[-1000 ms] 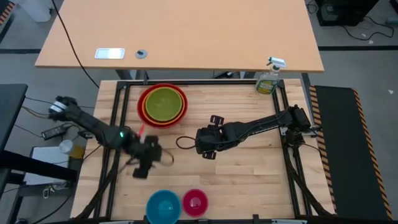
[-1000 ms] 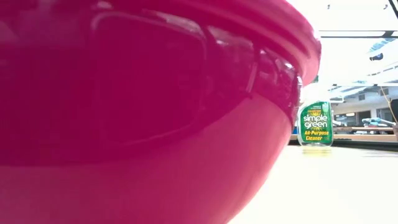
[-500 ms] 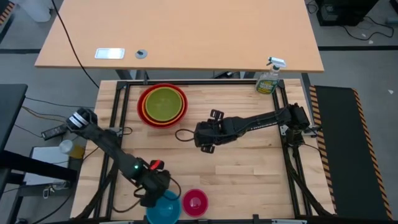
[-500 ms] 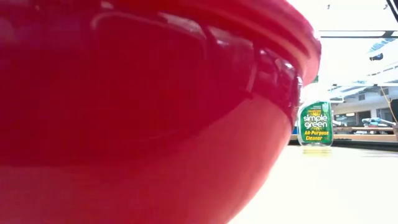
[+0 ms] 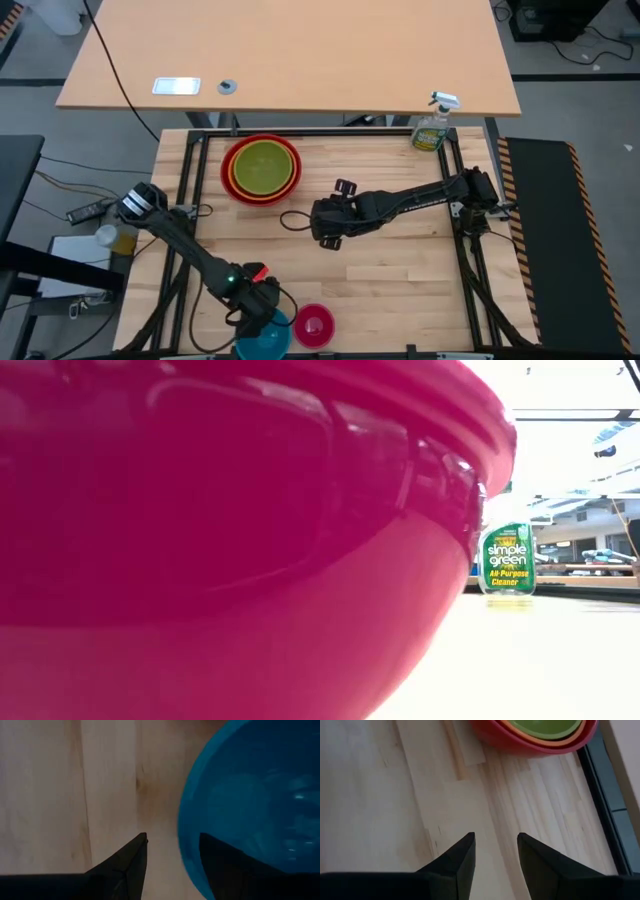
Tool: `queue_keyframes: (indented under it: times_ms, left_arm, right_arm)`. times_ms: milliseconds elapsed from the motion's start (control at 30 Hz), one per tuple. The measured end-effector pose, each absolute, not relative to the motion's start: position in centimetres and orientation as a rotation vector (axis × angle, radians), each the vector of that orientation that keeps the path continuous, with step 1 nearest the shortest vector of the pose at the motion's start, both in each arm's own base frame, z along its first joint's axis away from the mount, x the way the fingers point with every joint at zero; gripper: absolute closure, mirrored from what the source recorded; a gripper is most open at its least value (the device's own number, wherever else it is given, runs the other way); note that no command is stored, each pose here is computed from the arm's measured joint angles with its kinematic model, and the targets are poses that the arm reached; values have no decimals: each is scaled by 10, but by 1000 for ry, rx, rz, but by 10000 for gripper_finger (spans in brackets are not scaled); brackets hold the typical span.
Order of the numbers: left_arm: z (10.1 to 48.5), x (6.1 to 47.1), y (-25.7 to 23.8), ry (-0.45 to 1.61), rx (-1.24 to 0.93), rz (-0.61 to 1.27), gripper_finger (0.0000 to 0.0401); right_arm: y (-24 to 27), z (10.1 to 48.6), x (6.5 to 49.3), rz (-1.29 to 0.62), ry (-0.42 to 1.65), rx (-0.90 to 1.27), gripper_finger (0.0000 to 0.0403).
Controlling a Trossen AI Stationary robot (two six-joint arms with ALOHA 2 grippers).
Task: Nest bowls inside each other by size order
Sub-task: Stack the blue bowl on top of the green bowl
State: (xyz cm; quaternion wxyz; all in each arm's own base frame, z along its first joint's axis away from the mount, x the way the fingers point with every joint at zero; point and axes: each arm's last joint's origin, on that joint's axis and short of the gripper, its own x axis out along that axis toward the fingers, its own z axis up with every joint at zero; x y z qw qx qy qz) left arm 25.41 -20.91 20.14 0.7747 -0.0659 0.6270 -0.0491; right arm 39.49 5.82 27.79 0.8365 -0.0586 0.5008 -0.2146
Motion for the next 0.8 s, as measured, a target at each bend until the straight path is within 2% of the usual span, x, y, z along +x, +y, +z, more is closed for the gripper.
queue_keyframes:
  times_ms: [167, 267, 533, 800]
  left_arm:
    - [189, 255, -210, 1399, -99, -104, 224]
    - [187, 255, -210, 1408, -66, -127, 247]
    - [189, 254, -199, 1475, 28, -176, 381]
    - [203, 252, -168, 1514, 127, -89, 368]
  right_arm:
    - [64, 279, 396, -440, 1041, -124, 247]
    - [64, 279, 396, -439, 1037, -122, 247]
    - [66, 277, 393, -410, 1073, -102, 247]
    - [77, 273, 383, -351, 1186, -34, 247]
